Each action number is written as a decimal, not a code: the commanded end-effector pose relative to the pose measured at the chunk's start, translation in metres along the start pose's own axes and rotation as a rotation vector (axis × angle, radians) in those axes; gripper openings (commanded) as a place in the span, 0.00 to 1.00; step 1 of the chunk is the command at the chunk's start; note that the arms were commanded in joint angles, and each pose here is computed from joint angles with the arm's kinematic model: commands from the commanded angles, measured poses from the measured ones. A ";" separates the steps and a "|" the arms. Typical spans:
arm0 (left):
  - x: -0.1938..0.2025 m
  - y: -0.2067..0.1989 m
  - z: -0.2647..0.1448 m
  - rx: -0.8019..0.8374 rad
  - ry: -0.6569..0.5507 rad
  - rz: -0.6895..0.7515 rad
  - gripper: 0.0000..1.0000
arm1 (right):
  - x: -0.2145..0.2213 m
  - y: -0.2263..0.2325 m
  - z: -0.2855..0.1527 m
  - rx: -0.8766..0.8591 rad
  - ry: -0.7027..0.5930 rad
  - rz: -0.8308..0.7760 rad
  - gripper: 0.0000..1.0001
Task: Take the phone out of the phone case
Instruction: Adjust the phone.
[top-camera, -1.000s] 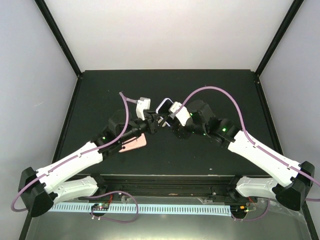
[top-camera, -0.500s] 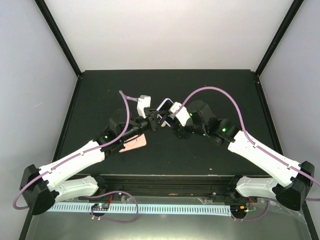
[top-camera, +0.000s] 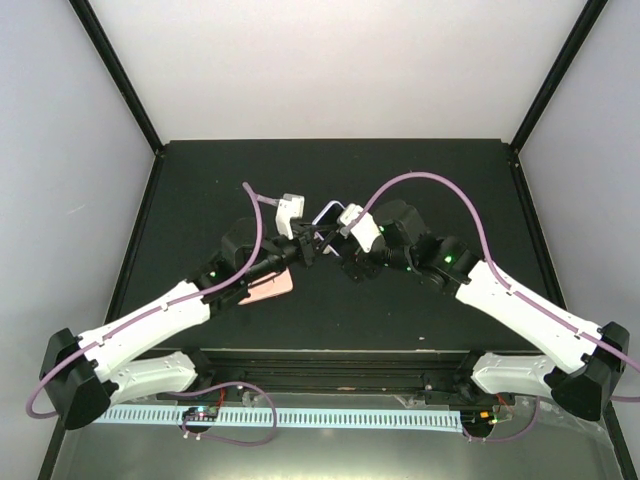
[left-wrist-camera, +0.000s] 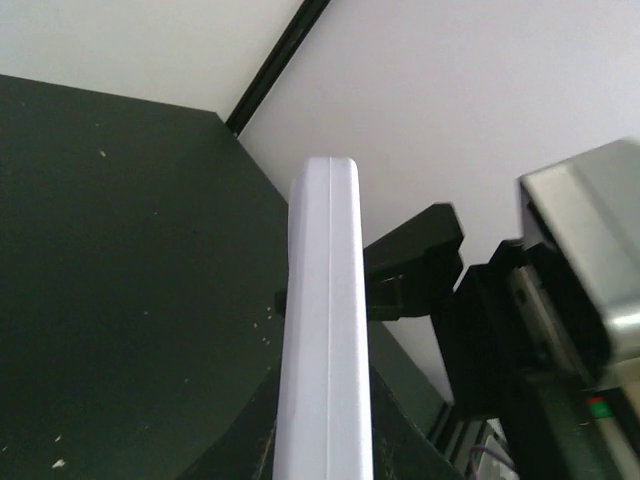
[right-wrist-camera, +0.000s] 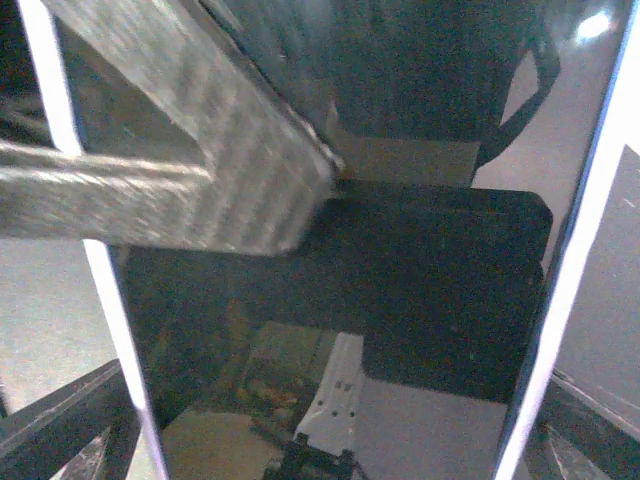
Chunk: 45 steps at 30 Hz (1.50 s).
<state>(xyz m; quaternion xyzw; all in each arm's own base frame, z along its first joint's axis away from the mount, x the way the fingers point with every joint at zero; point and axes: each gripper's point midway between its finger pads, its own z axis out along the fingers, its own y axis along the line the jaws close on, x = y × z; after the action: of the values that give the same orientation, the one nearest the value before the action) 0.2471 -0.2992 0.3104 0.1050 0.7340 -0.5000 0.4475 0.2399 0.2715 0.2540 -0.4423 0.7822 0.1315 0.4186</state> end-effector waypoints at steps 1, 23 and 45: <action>-0.037 -0.029 -0.021 0.040 -0.083 0.088 0.02 | -0.025 0.018 -0.017 -0.115 -0.075 0.006 1.00; 0.031 -0.093 -0.105 0.534 0.218 0.401 0.01 | -0.004 0.116 -0.082 -0.746 -0.169 -0.129 0.67; 0.040 -0.079 -0.096 0.511 0.196 0.389 0.53 | -0.032 0.126 -0.105 -0.869 -0.210 -0.079 0.01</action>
<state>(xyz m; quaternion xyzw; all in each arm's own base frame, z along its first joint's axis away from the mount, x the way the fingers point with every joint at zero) 0.1233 -0.2689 0.3359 0.4044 0.6051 -0.5508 0.4086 0.0924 0.2951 0.2939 -0.5858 0.6237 0.4542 0.2480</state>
